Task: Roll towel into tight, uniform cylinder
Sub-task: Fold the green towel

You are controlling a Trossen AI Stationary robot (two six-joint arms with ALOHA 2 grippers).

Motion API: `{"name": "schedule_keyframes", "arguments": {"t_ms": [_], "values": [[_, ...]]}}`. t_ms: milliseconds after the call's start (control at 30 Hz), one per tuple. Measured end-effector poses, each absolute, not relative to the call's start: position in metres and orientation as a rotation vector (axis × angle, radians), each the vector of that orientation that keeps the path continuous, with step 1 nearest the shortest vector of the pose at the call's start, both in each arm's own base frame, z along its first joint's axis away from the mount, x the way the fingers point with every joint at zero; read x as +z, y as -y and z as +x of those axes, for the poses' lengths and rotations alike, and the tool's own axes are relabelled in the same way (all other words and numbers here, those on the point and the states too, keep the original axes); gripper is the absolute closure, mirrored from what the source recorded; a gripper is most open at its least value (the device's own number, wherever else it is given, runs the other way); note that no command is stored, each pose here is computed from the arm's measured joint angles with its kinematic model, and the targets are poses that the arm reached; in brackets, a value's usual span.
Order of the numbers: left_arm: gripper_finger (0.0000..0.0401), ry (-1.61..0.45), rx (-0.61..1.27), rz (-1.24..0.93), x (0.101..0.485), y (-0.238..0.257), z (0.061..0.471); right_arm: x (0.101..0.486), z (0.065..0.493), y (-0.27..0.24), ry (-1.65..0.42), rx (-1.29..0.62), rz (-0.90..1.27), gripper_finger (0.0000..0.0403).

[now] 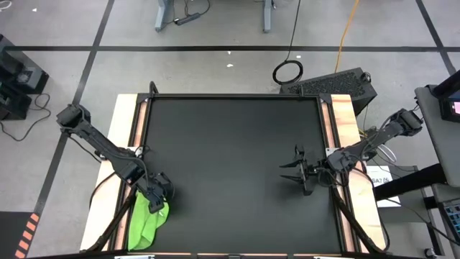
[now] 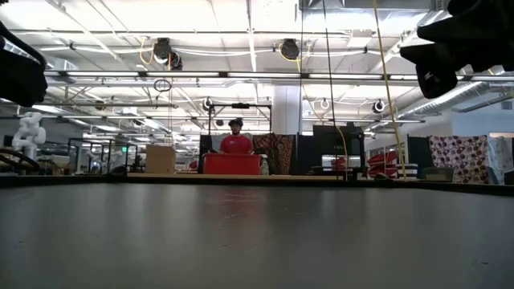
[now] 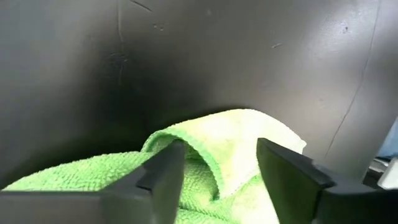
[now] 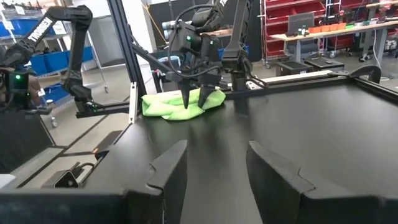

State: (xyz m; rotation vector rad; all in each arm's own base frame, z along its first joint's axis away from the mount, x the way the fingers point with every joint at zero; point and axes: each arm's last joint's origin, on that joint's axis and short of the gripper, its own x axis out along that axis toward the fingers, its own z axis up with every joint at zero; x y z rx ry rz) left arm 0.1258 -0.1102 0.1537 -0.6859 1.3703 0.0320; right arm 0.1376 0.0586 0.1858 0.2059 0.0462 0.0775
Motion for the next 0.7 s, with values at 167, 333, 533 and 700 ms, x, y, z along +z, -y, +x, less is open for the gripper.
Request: {"name": "schedule_keyframes", "arguments": {"t_ms": [167,333,533,700], "values": [[0.0279,-1.392,0.001,-0.688,0.148,0.114,0.131,0.186,0.138,-0.059,-0.047,0.078,0.189,0.025],[0.0356,-1.396,-0.062,-0.685,0.143,0.116,0.14,0.186,0.138,-0.059,-0.046,0.078,0.165,0.025],[0.0393,-1.189,-0.133,-0.62,0.153,0.109,0.163,0.186,0.138,-0.059,-0.046,0.08,0.16,0.025],[0.0397,-0.918,-0.122,-0.434,0.192,0.094,0.199,0.186,0.138,-0.059,-0.039,0.081,0.152,0.025]]}}
